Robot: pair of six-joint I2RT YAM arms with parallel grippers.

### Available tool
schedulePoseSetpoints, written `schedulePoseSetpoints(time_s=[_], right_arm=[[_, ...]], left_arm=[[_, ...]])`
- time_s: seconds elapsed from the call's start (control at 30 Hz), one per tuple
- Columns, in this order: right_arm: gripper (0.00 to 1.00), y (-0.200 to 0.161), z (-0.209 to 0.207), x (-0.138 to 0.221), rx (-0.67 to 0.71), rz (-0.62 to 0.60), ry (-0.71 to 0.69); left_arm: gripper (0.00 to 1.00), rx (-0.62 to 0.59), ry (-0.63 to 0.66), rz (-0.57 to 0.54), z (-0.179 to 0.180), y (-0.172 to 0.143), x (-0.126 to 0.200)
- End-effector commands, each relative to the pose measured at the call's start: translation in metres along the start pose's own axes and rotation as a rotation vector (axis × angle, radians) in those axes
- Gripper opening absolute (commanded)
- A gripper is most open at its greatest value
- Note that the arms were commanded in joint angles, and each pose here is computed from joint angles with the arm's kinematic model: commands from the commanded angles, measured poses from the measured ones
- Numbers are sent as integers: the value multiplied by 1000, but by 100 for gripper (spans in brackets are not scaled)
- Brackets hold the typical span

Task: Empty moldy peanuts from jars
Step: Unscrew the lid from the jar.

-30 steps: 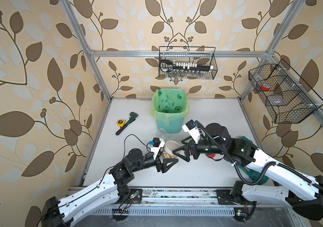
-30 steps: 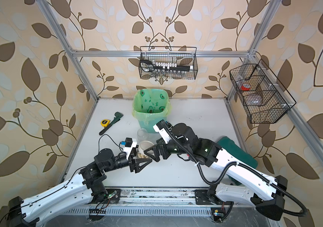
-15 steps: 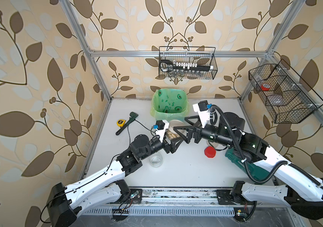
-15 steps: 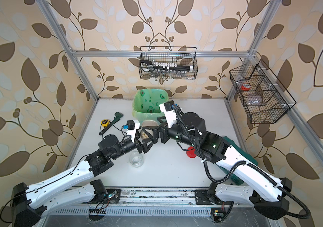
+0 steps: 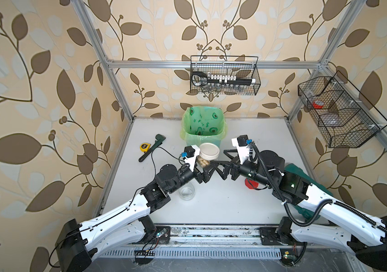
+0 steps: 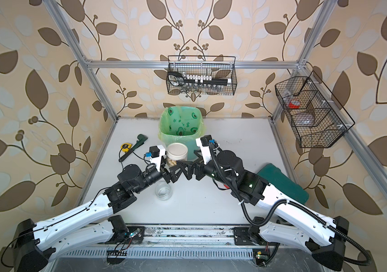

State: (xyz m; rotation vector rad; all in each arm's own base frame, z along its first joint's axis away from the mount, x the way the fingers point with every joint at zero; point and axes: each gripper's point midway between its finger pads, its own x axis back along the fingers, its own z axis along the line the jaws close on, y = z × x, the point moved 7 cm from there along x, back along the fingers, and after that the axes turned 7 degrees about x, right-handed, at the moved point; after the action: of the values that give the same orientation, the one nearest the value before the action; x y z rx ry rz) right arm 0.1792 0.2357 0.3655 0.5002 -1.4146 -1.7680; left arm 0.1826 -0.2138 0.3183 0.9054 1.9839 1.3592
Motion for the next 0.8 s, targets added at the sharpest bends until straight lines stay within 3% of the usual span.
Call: schedulePoseSetpoints(time_s=[0.0,0.77], right_arm=[[99,18,12,7,-13,-80,69],[98,11,27,-12,-46,-26,211]], left_arm=[[0,-11,-74,-111,-14,29,5],[0,-1,-186,-14,-28,26,0]])
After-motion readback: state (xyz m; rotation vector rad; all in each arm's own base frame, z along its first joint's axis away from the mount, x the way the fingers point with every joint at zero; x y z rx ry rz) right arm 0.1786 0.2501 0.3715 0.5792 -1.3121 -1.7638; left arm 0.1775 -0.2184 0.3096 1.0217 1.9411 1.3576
